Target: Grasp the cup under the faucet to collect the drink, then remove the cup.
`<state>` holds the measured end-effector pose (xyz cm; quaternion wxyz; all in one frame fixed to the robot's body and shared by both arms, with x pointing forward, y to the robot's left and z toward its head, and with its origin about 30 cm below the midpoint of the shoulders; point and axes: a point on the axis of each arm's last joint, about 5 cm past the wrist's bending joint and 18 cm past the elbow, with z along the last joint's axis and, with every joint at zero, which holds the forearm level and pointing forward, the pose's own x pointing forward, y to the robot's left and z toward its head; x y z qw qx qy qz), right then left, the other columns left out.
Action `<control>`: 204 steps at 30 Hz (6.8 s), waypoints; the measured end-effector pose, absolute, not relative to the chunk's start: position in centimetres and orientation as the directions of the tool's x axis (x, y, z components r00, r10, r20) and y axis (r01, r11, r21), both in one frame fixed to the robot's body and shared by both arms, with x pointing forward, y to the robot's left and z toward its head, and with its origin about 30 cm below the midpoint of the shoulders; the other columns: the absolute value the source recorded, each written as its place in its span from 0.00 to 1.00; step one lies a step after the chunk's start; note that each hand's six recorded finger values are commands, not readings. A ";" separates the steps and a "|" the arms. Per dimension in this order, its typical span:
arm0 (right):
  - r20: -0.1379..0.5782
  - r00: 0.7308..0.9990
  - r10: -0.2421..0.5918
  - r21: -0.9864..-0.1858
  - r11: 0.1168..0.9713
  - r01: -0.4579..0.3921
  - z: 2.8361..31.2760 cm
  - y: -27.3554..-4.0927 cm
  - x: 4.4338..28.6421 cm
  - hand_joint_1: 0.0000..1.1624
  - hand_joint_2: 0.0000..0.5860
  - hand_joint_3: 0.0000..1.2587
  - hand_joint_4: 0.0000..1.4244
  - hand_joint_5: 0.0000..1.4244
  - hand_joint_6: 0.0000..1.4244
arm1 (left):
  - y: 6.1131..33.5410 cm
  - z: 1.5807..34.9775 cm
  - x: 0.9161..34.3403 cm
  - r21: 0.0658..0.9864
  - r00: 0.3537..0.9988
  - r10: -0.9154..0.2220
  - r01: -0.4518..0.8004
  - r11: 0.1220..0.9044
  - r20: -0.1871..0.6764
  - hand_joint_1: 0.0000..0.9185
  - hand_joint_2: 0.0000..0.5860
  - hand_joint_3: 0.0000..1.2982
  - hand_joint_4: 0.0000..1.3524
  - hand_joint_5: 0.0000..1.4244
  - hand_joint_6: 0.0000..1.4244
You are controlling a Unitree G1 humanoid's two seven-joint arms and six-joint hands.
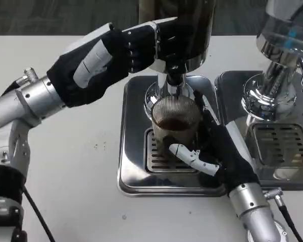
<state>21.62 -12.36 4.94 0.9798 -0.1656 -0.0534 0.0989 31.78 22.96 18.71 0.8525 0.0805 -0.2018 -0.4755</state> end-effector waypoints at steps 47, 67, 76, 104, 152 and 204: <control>0.066 0.973 0.219 -0.420 0.891 -0.172 5.3 -12.2 21.8 0.58 0.36 0.00 0.00 0.01 0.09 | 30.4 9.3 23.7 0.169 0.862 -0.506 0.496 0.852 0.022 0.00 0.23 0.30 0.27 0.27 0.17; 0.070 0.984 0.162 -0.468 0.876 -0.111 5.5 -10.5 22.4 0.61 0.34 0.13 0.18 0.28 0.41 | 30.7 8.7 23.0 0.157 0.872 -0.490 0.485 0.860 -0.005 0.00 0.23 0.31 0.28 0.28 0.19; 0.089 0.986 0.142 -0.465 0.881 -0.085 5.3 -10.0 22.5 0.62 0.34 0.25 0.31 0.42 0.64 | 30.9 8.7 22.8 0.158 0.873 -0.487 0.483 0.861 -0.009 0.00 0.22 0.31 0.29 0.29 0.20; 0.246 0.969 -0.041 -0.467 0.870 0.155 2.8 -8.7 19.6 0.62 0.34 0.40 0.47 0.60 0.84 | 31.0 8.4 22.5 0.153 0.875 -0.484 0.481 0.863 -0.020 0.00 0.23 0.31 0.30 0.30 0.21; 0.391 0.916 -0.091 -0.406 0.876 0.261 6.1 -12.8 13.7 0.67 0.32 0.46 0.50 0.66 0.90 | 29.2 13.2 22.0 0.572 0.698 -0.699 0.513 0.641 0.158 0.00 0.16 0.19 0.12 0.12 0.14; 0.402 0.910 -0.099 -0.410 0.869 0.276 10.8 -15.1 6.1 0.72 0.28 0.52 0.54 0.71 0.94 | 28.9 16.5 17.7 0.798 0.354 -0.928 0.523 0.300 0.117 0.00 0.13 0.16 0.08 0.07 0.10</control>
